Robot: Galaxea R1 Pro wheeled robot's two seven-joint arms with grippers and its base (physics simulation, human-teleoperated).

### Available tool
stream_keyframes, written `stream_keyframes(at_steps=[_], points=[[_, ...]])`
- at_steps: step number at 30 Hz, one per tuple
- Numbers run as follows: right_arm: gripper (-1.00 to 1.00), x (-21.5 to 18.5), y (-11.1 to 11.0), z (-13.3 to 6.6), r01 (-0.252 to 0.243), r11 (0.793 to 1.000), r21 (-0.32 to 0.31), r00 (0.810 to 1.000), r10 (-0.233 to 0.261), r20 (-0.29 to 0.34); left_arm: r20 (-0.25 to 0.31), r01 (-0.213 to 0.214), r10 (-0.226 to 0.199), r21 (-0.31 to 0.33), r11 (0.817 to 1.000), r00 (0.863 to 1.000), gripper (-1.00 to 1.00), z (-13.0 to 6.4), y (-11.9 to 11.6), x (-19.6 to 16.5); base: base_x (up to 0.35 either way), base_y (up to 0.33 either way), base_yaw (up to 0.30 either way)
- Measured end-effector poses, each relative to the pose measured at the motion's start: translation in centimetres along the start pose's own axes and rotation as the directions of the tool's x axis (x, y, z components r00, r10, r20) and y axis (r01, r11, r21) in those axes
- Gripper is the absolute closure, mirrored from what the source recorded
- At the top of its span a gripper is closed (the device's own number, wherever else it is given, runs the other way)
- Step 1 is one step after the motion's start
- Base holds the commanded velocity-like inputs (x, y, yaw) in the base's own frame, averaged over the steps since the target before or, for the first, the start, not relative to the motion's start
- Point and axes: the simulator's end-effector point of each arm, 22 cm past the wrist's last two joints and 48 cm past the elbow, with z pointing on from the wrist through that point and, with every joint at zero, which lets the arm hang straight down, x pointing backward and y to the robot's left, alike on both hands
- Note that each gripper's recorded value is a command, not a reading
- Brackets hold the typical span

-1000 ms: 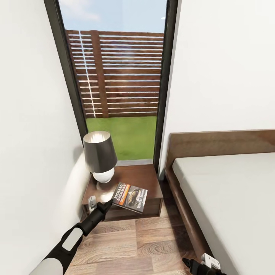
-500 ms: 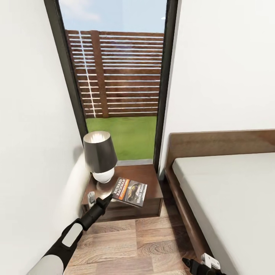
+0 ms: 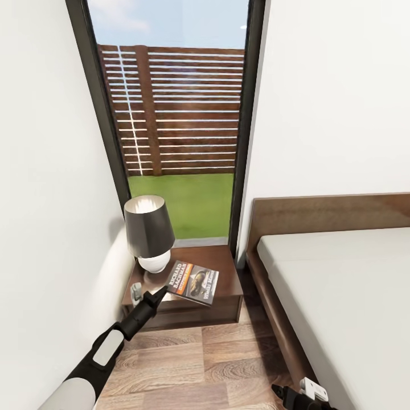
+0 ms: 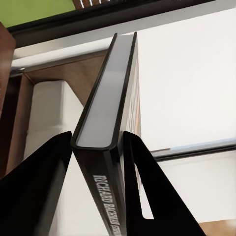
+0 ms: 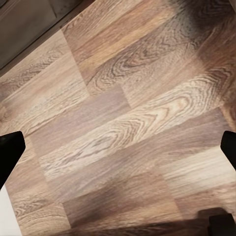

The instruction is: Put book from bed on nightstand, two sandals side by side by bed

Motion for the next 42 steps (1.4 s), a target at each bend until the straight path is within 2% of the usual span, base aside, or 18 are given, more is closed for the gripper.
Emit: stream_keyframes(at_steps=[9, 28, 42], points=[[-1.00, 0.01, 0.04, 0.00, -0.001, 1.000, -0.001, 1.000, 0.001, 0.000, 0.000, 0.000, 0.000, 0.000, 1.000, 1.000, 1.00, -0.01, -0.01, -0.06, 0.006, 0.007, -0.082], [-1.00, 0.00, 0.01, -0.01, 0.001, 1.000, 0.001, 1.000, -0.001, 0.001, -0.001, -0.001, 0.001, -0.001, 1.000, 1.000, 1.00, -0.07, 0.03, -0.07, 0.106, 0.116, -0.239], [-1.00, -0.02, -0.02, -0.01, 0.003, 1.000, 0.002, 1.000, -0.003, 0.002, 0.000, -0.001, 0.001, -0.002, 1.000, 1.000, 1.00, -0.10, 0.05, -0.11, 0.139, 0.171, -0.039]])
